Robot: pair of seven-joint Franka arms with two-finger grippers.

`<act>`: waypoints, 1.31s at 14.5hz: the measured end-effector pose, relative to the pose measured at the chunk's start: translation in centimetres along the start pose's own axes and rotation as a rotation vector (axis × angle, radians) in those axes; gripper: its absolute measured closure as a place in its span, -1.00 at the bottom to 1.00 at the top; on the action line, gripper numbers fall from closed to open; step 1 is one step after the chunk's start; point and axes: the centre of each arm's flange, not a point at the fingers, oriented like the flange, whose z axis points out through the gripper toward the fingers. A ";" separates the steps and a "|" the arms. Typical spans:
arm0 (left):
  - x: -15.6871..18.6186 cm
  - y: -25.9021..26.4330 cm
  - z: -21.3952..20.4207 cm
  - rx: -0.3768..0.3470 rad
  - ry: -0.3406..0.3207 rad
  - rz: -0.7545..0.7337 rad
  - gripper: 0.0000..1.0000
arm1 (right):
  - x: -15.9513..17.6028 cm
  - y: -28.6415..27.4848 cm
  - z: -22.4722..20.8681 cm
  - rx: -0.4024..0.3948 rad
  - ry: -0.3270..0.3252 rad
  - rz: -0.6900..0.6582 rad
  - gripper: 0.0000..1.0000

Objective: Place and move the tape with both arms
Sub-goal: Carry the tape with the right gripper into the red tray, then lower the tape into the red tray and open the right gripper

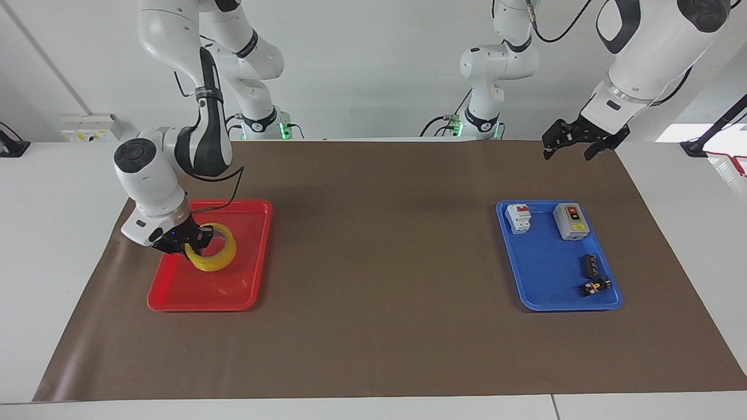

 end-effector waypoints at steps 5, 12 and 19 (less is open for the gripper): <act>0.0 -0.1 0.0 0.000 0.000 -0.001 -1.00 | -1.0 0.1 1.6 0.000 0.011 -0.015 0.56; 0.0 -0.1 0.0 0.000 0.000 -0.002 -1.00 | -2.1 0.0 3.4 0.001 0.025 -0.018 0.56; 0.0 -0.1 0.0 0.000 0.000 -0.002 -1.00 | 0.9 -1.1 -6.0 -0.013 0.057 0.129 -0.82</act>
